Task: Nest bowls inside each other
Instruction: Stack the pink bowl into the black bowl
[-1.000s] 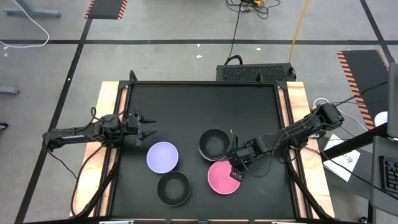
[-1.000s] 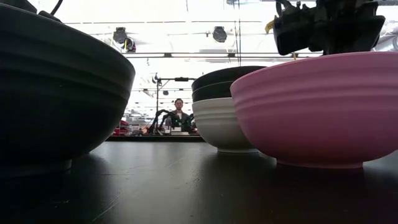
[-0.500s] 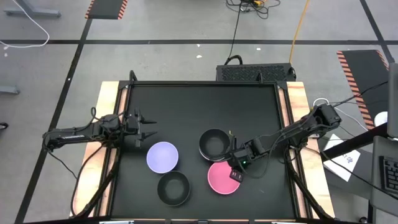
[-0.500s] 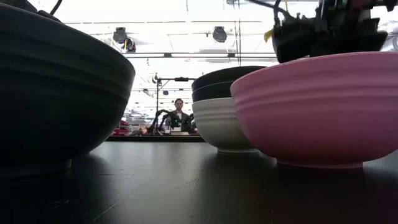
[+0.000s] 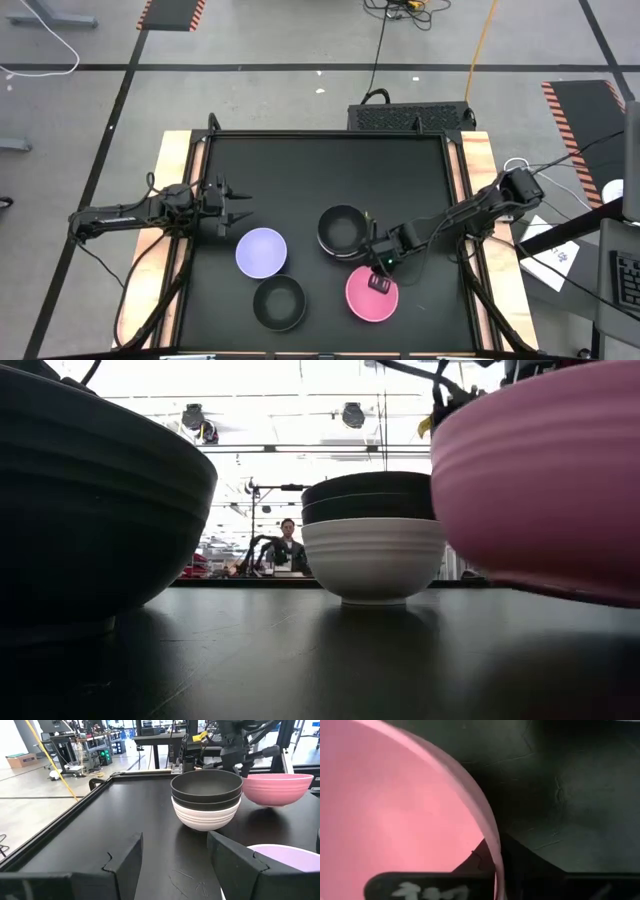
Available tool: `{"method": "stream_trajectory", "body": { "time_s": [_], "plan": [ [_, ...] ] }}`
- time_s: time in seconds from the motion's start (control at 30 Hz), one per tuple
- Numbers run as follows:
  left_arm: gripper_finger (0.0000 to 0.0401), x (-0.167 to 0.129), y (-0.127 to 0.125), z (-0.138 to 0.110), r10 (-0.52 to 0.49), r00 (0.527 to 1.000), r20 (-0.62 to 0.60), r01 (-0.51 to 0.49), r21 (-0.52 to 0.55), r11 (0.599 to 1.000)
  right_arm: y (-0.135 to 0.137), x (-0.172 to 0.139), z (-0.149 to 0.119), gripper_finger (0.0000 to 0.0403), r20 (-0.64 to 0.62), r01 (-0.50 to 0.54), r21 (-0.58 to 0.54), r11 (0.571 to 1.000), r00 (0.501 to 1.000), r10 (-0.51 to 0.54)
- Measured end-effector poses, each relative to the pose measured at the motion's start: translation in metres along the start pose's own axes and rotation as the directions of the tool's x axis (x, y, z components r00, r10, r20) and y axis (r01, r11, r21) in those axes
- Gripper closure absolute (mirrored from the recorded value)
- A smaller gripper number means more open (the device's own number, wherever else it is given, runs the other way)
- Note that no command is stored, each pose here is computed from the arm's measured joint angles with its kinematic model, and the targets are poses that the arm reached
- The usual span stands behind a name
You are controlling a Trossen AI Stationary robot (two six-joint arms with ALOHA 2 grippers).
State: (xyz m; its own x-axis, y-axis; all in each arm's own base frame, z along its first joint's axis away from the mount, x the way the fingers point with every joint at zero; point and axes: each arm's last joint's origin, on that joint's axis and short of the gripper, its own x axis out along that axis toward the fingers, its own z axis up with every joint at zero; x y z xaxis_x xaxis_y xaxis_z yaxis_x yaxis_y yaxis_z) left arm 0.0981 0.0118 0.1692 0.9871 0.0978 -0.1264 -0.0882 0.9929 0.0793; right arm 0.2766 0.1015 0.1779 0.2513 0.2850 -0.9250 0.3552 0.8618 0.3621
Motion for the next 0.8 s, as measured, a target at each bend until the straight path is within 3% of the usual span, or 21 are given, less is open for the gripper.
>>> {"method": "stream_trajectory", "body": {
  "time_s": [0.27,0.5,0.6,0.8],
  "plan": [
    [0.0176,0.000,0.000,-0.001,0.000,1.000,-0.007,0.000,0.000,1.000,0.003,-0.021,0.002,0.0401,0.050,-0.045,-0.003,0.999,0.998,0.045],
    [0.0176,0.000,0.000,-0.001,-0.001,1.000,-0.007,0.001,0.001,1.000,0.011,-0.076,0.025,0.0402,0.198,-0.122,-0.098,0.988,0.970,0.140],
    [0.0176,0.000,0.000,-0.001,-0.001,1.000,-0.008,0.001,0.001,1.000,0.012,-0.100,0.035,0.0402,0.246,-0.117,-0.132,0.984,0.958,0.146],
    [0.0176,0.000,0.000,-0.002,-0.002,1.000,-0.021,0.002,0.008,1.000,0.008,-0.128,0.042,0.0402,0.271,0.001,-0.134,0.991,0.962,0.036]
  ]
}}
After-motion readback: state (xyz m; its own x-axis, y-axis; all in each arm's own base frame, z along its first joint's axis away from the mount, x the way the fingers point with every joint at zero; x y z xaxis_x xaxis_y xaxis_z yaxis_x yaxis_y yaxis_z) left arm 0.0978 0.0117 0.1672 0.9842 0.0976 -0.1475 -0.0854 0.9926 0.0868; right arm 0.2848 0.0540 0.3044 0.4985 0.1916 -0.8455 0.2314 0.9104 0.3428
